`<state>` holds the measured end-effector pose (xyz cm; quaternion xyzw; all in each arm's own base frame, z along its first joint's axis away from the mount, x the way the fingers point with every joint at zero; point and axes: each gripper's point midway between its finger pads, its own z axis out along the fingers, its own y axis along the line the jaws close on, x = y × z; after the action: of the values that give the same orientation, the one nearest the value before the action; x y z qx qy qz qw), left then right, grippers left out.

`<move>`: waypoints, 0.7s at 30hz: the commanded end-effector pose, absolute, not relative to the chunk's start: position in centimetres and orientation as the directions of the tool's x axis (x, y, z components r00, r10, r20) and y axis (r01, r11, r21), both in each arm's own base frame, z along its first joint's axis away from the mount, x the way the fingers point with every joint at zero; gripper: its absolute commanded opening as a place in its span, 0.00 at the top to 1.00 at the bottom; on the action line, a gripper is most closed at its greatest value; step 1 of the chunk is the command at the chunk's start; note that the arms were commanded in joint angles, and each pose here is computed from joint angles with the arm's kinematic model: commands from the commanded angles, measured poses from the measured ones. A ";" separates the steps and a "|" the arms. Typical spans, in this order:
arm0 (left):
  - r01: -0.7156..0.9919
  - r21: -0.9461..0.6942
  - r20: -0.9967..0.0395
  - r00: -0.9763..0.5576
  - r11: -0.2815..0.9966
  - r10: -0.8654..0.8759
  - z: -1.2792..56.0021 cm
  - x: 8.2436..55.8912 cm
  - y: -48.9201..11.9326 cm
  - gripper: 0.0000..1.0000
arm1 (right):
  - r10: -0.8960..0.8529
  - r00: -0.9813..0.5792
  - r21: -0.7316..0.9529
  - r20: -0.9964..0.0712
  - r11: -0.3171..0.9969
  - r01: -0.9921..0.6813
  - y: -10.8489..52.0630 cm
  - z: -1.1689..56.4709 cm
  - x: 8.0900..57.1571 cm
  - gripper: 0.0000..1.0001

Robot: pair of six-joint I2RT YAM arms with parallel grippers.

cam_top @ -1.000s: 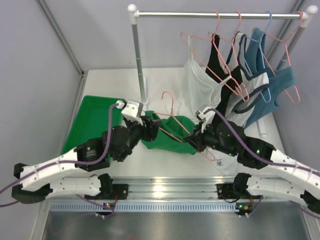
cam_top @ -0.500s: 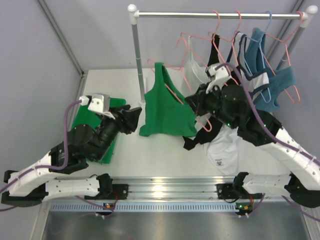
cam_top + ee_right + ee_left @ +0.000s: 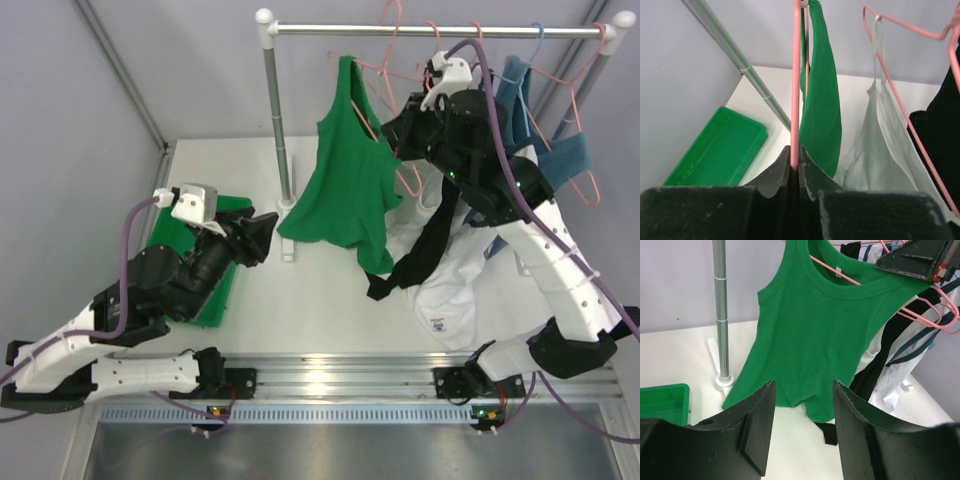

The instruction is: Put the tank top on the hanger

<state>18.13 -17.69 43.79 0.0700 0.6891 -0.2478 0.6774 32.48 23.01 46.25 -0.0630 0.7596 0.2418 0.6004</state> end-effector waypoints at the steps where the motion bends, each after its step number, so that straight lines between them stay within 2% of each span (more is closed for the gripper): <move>1: 0.427 -0.246 -0.967 -0.049 0.870 -0.249 45.2 18.0 -16.7 0.46 | 0.264 -0.158 0.307 -0.951 0.854 -0.420 22.3 51.6 33.2 1.00; 8: 0.429 -0.247 -0.967 -0.057 0.869 -0.247 44.9 18.0 -17.1 0.46 | 0.244 -0.204 0.308 -0.948 0.863 -0.400 23.3 49.4 36.1 1.00; 21: 0.428 -0.245 -0.969 -0.069 0.870 -0.239 44.4 18.2 -17.7 0.46 | 0.230 -0.255 0.316 -0.939 0.870 -0.379 23.8 45.4 36.7 1.00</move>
<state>18.17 -17.87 43.65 0.0737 0.6922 -0.2439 0.6753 37.20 24.63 41.43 -0.0657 0.7920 0.2236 0.5643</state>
